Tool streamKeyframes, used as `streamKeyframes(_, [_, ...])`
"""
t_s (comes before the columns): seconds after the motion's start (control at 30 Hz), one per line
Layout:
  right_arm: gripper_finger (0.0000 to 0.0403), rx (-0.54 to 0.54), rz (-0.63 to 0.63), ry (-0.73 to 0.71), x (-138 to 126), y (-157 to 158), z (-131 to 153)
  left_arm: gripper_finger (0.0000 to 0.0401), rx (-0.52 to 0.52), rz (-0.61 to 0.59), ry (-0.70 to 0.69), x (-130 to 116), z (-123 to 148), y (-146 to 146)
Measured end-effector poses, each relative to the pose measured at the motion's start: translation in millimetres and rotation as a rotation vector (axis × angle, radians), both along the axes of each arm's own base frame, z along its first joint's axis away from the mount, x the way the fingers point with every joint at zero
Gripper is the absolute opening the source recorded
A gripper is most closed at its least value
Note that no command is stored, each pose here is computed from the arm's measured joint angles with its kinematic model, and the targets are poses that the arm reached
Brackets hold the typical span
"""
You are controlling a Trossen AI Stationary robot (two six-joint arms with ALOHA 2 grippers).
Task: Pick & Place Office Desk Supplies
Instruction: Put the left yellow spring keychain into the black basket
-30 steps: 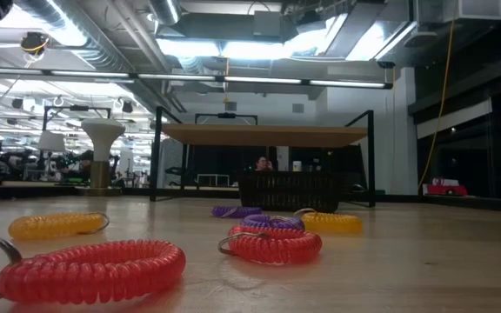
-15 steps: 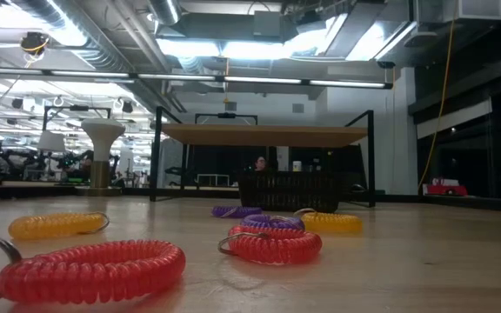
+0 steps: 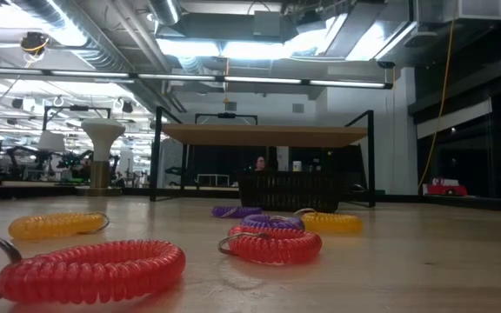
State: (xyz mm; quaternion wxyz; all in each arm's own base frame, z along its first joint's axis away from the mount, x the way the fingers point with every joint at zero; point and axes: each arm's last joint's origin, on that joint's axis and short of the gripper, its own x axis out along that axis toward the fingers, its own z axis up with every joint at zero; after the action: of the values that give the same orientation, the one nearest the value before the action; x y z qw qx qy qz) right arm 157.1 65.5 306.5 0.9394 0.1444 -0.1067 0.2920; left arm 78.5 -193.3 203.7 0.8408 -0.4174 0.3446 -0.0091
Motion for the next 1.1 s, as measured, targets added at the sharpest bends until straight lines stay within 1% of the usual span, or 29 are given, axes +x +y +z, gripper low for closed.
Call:
streamKeyframes(0.1, [0.0214, 0.014, 0.000, -0.038, -1, 0, 4, 0.0179, 0.000, 0.043, -0.092, 2, 13, 2])
streamKeyframes(0.17, [0.0214, 0.033, 0.000, -0.089, -3, -1, 9, 0.0179, 0.011, 0.080, -0.165, 2, 23, 6])
streamKeyframes(0.27, [0.0214, 0.127, -0.028, -0.177, -4, -3, 18, 0.0172, 0.021, 0.159, -0.284, 2, 40, 17])
streamKeyframes(0.37, [0.0214, 0.213, -0.109, -0.186, 2, -4, 19, 0.0162, 0.054, 0.231, -0.368, 5, 55, 34])
streamKeyframes(0.43, [0.0214, 0.262, -0.146, -0.155, 9, -3, 16, 0.0154, 0.083, 0.261, -0.404, 9, 65, 47])
streamKeyframes(0.53, [0.0214, 0.367, -0.215, -0.120, 20, -4, 12, 0.0143, 0.120, 0.300, -0.469, 16, 83, 67])
streamKeyframes(0.57, [0.0214, 0.398, -0.259, -0.108, 24, -5, 11, 0.0140, 0.136, 0.306, -0.492, 19, 88, 73])
streamKeyframes(0.67, [0.0214, 0.474, -0.444, -0.092, 33, -9, 11, 0.0135, 0.175, 0.295, -0.545, 28, 101, 90])
streamKeyframes(0.73, [0.0214, 0.534, -0.540, -0.081, 37, -12, 12, 0.0134, 0.195, 0.285, -0.551, 33, 103, 100])
streamKeyframes(0.8, [0.0214, 0.551, -0.616, -0.082, 39, -14, 13, 0.0134, 0.209, 0.276, -0.530, 40, 101, 109])
streamKeyframes(0.9, [0.0214, 0.556, -0.655, -0.096, 40, -15, 19, 0.0134, 0.219, 0.251, -0.485, 51, 97, 118])
streamKeyframes(1.1, [0.0214, 0.549, -0.658, -0.130, 43, -15, 32, 0.0134, 0.274, 0.241, -0.385, 79, 83, 133])
